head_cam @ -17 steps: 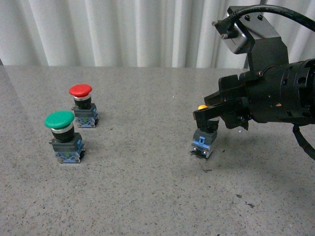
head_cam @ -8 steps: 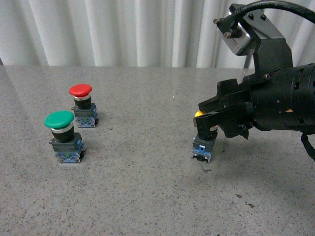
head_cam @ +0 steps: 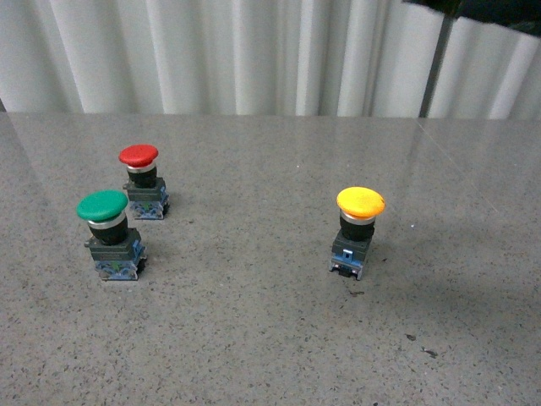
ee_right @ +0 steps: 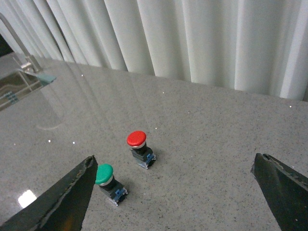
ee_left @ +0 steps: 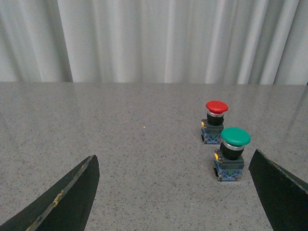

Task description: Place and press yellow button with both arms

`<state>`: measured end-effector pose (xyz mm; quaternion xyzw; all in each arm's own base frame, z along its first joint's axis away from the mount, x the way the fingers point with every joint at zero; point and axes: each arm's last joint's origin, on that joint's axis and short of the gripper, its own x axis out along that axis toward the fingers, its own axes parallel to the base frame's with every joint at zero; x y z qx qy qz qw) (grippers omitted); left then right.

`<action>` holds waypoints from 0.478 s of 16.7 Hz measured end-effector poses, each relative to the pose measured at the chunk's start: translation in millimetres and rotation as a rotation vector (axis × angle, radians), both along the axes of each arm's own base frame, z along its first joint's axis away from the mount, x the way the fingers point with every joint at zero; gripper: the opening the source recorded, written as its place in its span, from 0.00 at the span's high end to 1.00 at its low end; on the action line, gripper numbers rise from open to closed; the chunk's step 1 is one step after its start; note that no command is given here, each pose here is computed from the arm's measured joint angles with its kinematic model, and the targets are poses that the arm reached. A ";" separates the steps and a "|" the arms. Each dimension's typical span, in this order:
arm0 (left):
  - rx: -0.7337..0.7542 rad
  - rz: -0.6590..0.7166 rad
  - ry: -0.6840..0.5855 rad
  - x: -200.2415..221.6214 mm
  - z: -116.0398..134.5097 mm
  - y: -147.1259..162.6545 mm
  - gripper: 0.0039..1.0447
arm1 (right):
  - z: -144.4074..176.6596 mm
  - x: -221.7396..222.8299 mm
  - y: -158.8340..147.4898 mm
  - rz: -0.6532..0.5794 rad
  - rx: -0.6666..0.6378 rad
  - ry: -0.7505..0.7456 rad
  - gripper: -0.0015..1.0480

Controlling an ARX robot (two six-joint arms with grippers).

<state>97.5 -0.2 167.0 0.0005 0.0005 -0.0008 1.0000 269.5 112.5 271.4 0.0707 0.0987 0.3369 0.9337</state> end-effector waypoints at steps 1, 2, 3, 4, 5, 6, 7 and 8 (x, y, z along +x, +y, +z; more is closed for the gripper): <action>0.000 0.000 0.000 0.0 0.0 0.0 0.06 | 2.3 -8.9 -7.7 -0.013 0.027 -0.008 0.05; 0.000 0.000 0.000 0.0 0.0 0.0 0.06 | 2.0 -21.1 -13.4 -0.113 0.036 -0.076 0.12; 0.000 0.000 -0.001 0.0 0.1 0.0 0.06 | -2.4 -35.2 -26.0 -0.329 -0.008 -0.151 0.22; 0.000 0.000 0.000 0.0 0.0 0.0 0.06 | -12.0 -53.1 -46.0 -0.512 -0.075 -0.163 0.33; 0.000 0.002 0.000 0.0 0.0 0.0 0.06 | -24.8 -72.3 -73.5 -0.664 -0.127 -0.148 0.45; 0.000 0.000 0.000 0.0 0.0 0.0 0.06 | -33.9 -88.2 -90.5 -0.707 -0.146 -0.140 0.55; 0.000 -0.001 0.000 0.0 0.0 0.0 0.06 | -41.9 -105.3 -105.4 -0.688 -0.142 -0.147 0.68; 0.000 0.000 0.000 0.0 0.0 0.0 0.06 | -47.0 -117.0 -112.7 -0.705 -0.136 -0.178 0.78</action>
